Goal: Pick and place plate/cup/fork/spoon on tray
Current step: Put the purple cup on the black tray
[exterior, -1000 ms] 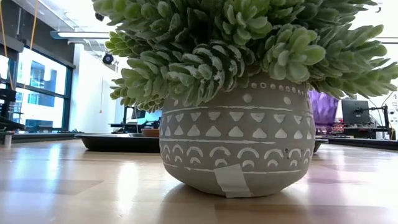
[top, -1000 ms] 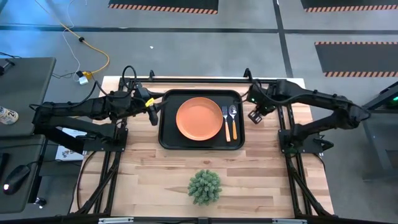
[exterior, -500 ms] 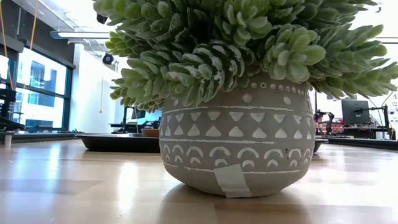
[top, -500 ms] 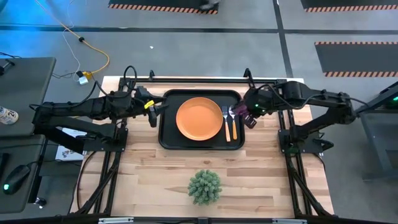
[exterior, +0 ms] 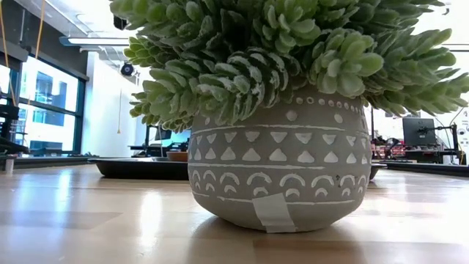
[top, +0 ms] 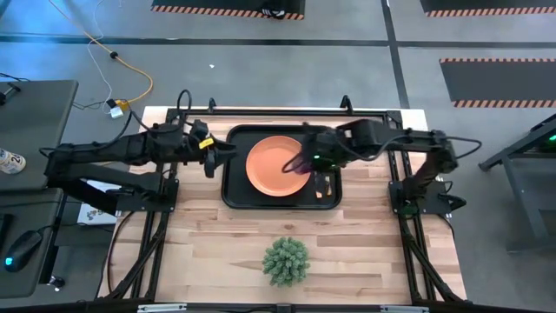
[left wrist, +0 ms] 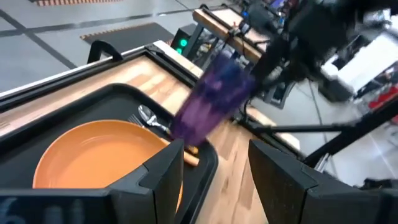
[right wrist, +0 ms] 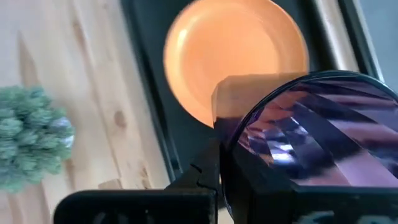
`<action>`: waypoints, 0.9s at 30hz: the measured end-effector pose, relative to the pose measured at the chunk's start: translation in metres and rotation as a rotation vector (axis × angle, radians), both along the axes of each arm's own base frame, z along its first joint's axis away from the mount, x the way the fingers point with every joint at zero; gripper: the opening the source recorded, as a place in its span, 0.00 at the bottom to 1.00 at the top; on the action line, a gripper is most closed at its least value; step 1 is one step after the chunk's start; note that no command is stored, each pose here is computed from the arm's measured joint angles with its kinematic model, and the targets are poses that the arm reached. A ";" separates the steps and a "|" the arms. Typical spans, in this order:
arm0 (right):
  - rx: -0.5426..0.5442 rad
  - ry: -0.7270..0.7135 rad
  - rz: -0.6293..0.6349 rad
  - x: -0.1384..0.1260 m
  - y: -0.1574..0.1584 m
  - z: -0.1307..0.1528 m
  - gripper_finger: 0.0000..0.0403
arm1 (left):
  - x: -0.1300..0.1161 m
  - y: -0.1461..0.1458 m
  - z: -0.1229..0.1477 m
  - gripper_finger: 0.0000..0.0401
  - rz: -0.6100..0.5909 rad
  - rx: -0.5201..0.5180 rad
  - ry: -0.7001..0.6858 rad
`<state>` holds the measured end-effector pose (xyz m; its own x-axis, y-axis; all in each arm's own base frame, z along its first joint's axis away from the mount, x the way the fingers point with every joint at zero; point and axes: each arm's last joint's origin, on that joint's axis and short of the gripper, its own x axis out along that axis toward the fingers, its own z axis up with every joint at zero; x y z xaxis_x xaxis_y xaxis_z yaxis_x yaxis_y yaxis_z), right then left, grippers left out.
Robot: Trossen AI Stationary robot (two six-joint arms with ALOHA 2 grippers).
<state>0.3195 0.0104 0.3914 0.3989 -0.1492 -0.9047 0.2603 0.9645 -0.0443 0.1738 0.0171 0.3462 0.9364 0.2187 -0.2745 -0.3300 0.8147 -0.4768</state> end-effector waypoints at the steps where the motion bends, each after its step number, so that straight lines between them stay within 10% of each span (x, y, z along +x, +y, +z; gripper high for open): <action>1: 0.003 0.002 0.025 0.007 0.001 -0.001 0.00 | -0.001 0.002 0.003 0.42 0.003 -0.006 -0.008; 27: 0.000 0.060 0.614 0.105 0.027 -0.051 0.00 | 0.048 0.034 -0.007 0.42 -0.099 -0.162 0.404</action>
<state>0.4240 0.0372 0.3405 0.3602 0.0918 -0.9284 -0.3453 0.9376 -0.0413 0.2219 0.0515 0.3396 0.7611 0.0571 -0.6462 -0.4402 0.7771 -0.4498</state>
